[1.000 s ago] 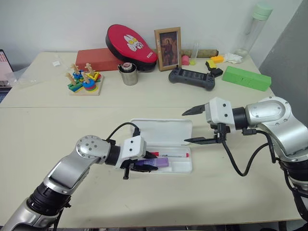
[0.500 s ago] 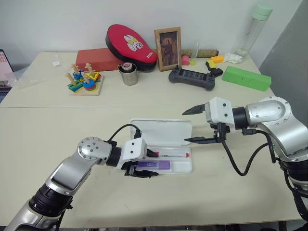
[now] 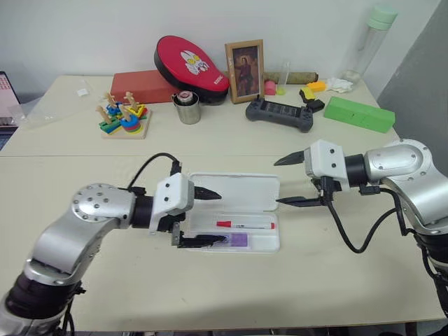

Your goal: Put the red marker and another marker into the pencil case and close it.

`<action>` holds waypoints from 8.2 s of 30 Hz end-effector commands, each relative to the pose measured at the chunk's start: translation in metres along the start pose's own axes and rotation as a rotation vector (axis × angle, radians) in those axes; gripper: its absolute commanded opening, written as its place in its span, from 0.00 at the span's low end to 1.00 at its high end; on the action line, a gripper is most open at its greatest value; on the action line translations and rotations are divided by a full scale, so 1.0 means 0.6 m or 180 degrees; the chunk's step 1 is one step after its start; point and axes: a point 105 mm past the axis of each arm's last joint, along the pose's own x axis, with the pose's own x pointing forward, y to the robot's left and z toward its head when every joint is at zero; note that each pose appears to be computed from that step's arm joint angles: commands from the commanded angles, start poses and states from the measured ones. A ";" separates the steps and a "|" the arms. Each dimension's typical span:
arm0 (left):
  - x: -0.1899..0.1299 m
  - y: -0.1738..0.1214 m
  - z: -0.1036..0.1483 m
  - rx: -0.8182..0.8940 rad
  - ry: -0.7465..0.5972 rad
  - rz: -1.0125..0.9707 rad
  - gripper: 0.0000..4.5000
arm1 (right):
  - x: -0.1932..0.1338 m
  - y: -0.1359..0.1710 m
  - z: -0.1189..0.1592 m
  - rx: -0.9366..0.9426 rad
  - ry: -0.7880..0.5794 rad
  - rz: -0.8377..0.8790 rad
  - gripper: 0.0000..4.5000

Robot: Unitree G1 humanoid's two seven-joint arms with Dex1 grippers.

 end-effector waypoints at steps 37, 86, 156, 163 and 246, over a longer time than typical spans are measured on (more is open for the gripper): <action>-0.038 0.002 0.160 0.0778 -0.0477 -0.0043 1.00 | -0.045 -0.042 -0.228 0.1986 0.0994 -0.1443 0.91; -0.058 0.022 0.084 0.0528 -0.0054 0.0150 1.00 | 0.001 0.082 -0.003 0.0753 -0.0166 0.0484 0.06; -0.085 0.083 0.094 0.0324 -0.0340 0.0874 1.00 | 0.018 0.048 0.014 0.1143 -0.0593 0.0214 0.99; -0.094 0.086 0.098 0.0226 -0.0471 0.1001 1.00 | -0.003 0.011 0.016 0.1017 -0.0586 -0.0031 0.99; -0.106 -0.013 0.065 -0.0159 -0.0027 0.0374 1.00 | 0.124 0.008 0.062 -0.0234 -0.0646 0.1101 0.01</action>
